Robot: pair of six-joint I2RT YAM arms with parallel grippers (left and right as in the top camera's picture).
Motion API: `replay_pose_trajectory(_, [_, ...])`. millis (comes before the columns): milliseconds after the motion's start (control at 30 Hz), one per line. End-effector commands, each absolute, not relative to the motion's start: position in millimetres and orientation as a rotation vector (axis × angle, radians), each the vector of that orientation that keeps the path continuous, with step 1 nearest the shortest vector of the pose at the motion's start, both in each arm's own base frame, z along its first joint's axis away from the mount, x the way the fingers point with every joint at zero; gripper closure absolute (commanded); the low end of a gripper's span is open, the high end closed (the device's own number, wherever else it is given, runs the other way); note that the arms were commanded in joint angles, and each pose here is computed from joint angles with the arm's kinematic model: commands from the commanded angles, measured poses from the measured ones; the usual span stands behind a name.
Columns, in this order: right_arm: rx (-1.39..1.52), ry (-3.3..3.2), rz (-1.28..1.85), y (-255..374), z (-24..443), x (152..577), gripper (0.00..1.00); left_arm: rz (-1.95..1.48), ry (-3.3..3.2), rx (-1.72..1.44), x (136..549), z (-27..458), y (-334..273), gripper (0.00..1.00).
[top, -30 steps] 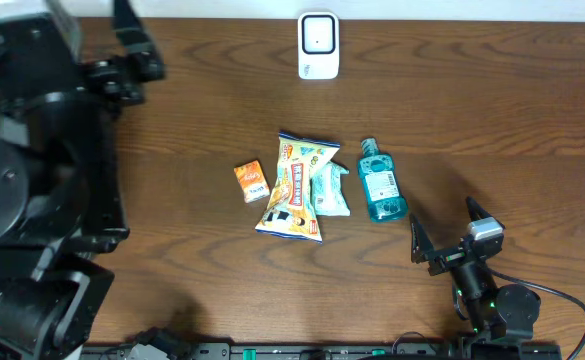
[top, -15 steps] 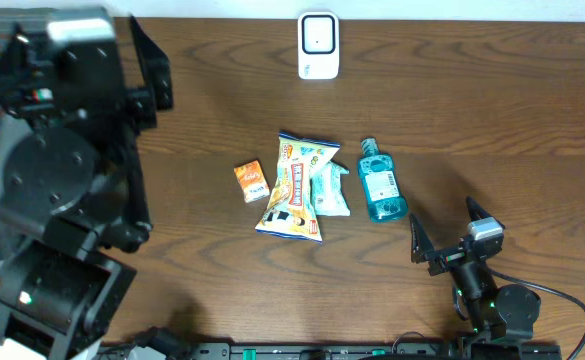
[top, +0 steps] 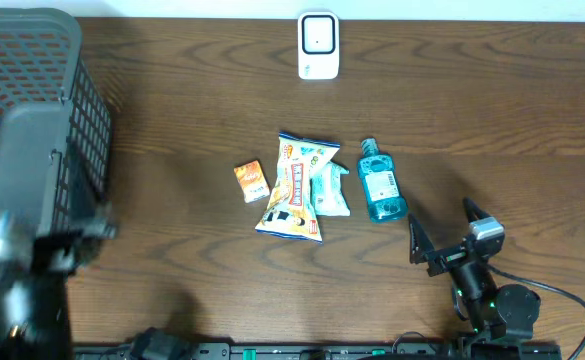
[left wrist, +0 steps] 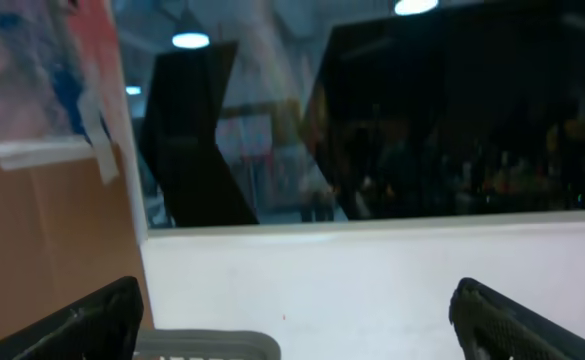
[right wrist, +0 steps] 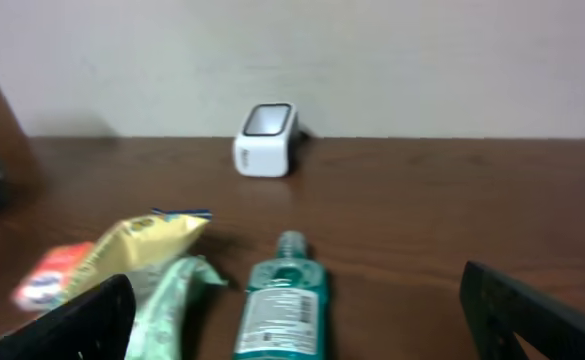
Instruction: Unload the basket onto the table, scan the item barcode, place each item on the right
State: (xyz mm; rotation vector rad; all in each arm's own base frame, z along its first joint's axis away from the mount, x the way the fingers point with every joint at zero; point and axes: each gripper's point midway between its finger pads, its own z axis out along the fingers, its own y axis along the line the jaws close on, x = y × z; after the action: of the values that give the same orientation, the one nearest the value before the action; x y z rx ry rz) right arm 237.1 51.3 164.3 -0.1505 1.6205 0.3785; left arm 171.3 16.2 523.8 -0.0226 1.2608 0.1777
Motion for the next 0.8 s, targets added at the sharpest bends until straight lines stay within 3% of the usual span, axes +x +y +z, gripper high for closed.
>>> replay_pose_trajectory(0, [-0.041,1.658,0.681,72.2,163.6,228.4,0.01,0.117,1.229,0.027,159.1,515.6,8.1,0.02])
replay_pose_trajectory(200, [-0.075,1.682,0.980,103.1,169.0,208.6,0.01,0.066,1.176,0.007,128.9,500.9,8.4,0.02])
replay_pose_trajectory(300, [-0.040,1.550,1.193,112.3,213.2,197.0,0.01,0.070,1.168,-0.012,112.6,489.4,9.2,0.02])
replay_pose_trajectory(400, [-0.291,1.259,1.144,120.2,278.3,164.4,0.01,0.000,1.127,0.015,93.6,490.4,1.1,0.02])
replay_pose_trajectory(467, [-0.305,1.214,1.138,119.7,299.8,156.3,0.01,-0.020,1.104,0.028,84.5,491.7,-1.5,0.02])
replay_pose_trajectory(633, [-0.281,1.365,1.054,118.5,317.6,167.3,0.01,-0.021,1.101,0.030,79.9,490.1,-1.7,0.02])
replay_pose_trajectory(767, [-0.332,1.376,0.998,119.2,363.3,178.5,0.01,-0.020,1.101,0.030,80.0,489.9,-1.7,0.02])
